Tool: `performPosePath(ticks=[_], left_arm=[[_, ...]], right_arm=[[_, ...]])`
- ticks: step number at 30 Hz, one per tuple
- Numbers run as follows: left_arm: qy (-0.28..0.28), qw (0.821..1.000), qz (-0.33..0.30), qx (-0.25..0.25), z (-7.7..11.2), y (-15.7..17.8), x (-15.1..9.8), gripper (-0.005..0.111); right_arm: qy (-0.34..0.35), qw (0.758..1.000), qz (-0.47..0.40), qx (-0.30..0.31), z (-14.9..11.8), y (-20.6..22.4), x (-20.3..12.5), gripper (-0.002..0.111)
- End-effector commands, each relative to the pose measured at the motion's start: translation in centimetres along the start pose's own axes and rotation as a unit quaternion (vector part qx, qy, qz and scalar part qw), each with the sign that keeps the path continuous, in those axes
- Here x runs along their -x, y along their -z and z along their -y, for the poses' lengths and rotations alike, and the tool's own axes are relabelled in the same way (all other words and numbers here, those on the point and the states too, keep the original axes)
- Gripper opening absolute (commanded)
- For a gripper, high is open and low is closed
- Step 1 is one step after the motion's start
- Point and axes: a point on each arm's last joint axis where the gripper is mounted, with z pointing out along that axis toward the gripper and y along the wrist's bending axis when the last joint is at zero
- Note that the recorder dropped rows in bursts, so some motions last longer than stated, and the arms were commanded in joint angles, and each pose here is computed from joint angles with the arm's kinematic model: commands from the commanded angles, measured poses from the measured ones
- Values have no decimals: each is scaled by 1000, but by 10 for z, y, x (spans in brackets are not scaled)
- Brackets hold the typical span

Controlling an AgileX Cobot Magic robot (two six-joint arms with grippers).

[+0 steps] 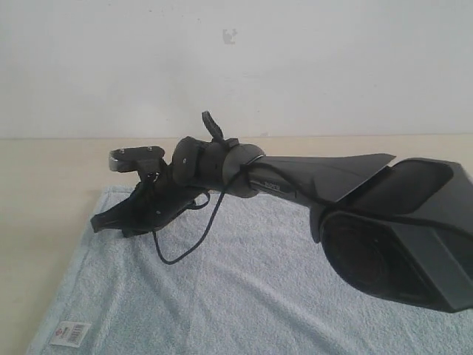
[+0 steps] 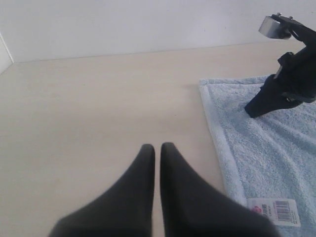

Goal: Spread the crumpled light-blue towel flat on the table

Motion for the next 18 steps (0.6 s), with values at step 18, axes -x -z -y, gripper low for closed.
performPosePath(ticks=[18], left_arm=[[-1, 1000, 3, 2, 0, 0, 0, 4]], right_arm=[[106, 976, -173, -83, -3, 46, 20, 0]])
